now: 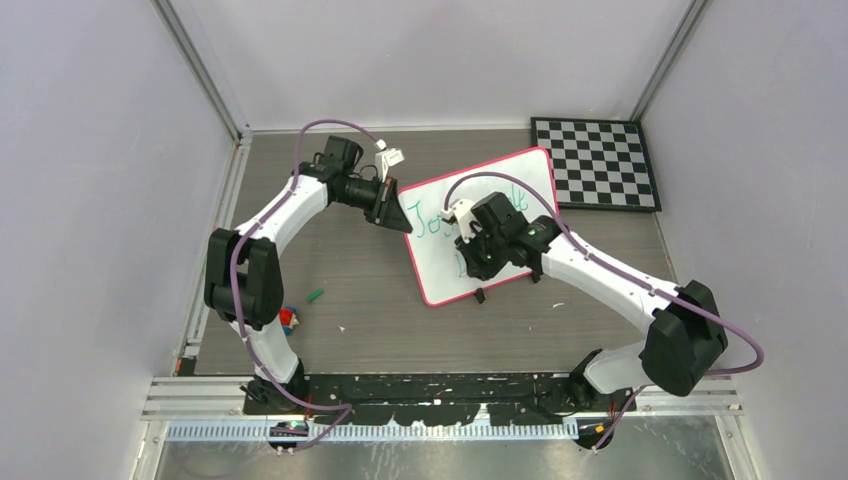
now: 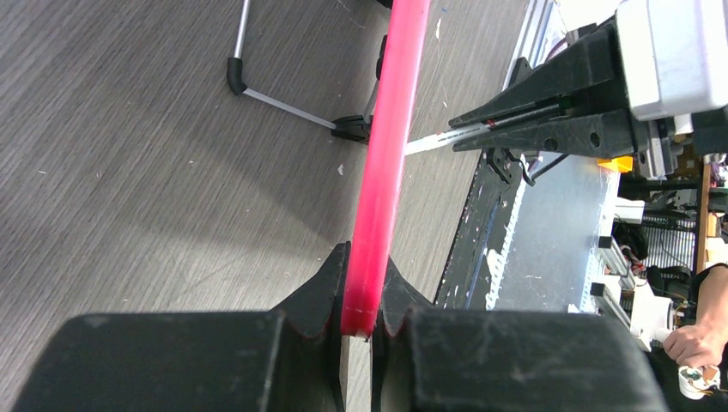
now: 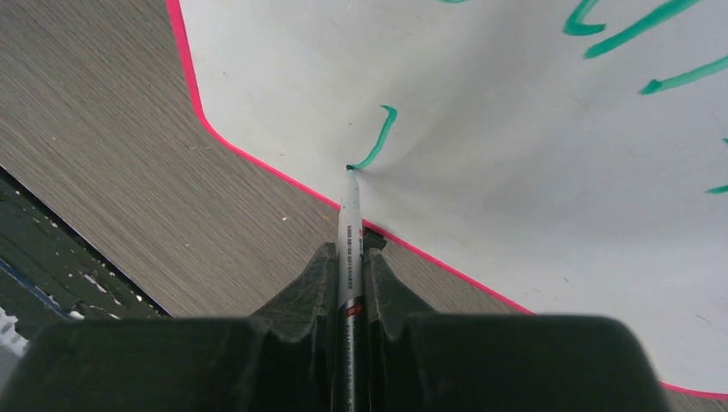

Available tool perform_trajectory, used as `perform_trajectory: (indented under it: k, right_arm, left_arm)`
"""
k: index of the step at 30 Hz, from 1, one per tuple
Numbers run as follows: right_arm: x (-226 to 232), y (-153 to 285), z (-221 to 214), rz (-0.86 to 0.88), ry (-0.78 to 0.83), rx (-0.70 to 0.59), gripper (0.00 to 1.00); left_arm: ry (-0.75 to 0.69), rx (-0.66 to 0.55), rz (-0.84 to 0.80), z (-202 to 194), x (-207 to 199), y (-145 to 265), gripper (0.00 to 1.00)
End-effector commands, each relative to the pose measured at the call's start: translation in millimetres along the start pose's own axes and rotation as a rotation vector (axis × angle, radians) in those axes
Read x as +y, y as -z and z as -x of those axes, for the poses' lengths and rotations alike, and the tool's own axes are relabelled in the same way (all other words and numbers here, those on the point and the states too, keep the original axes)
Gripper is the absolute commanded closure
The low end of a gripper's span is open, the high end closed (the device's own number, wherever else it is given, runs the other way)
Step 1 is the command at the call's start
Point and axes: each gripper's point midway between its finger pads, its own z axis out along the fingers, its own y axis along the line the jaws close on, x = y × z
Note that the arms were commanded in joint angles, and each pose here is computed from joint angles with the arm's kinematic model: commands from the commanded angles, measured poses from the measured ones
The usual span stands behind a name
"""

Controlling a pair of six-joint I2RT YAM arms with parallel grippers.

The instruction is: Write a sentence on the whiteboard

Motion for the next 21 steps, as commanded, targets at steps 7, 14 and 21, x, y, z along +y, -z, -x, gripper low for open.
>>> perform_trajectory:
  k: [7,14,21]
  right_arm:
    - [8.5,-1.4,41.2,0.019,0.020,-0.092,1.00]
    - [16.5,28.4,59.8,0.054,0.028,-0.165,1.00]
    - [-5.0,35.4,71.7,-0.037,0.003,-0.189,1.00]
  left_arm:
    - [-0.044,-0.015,0.030,7.9,3.0,1.6,1.00]
    - [-0.045,-0.016,0.025,8.1,1.2,2.3,1.00]
    - [-0.048,-0.020,0.021,9.3,-0.4,2.9,1.00]
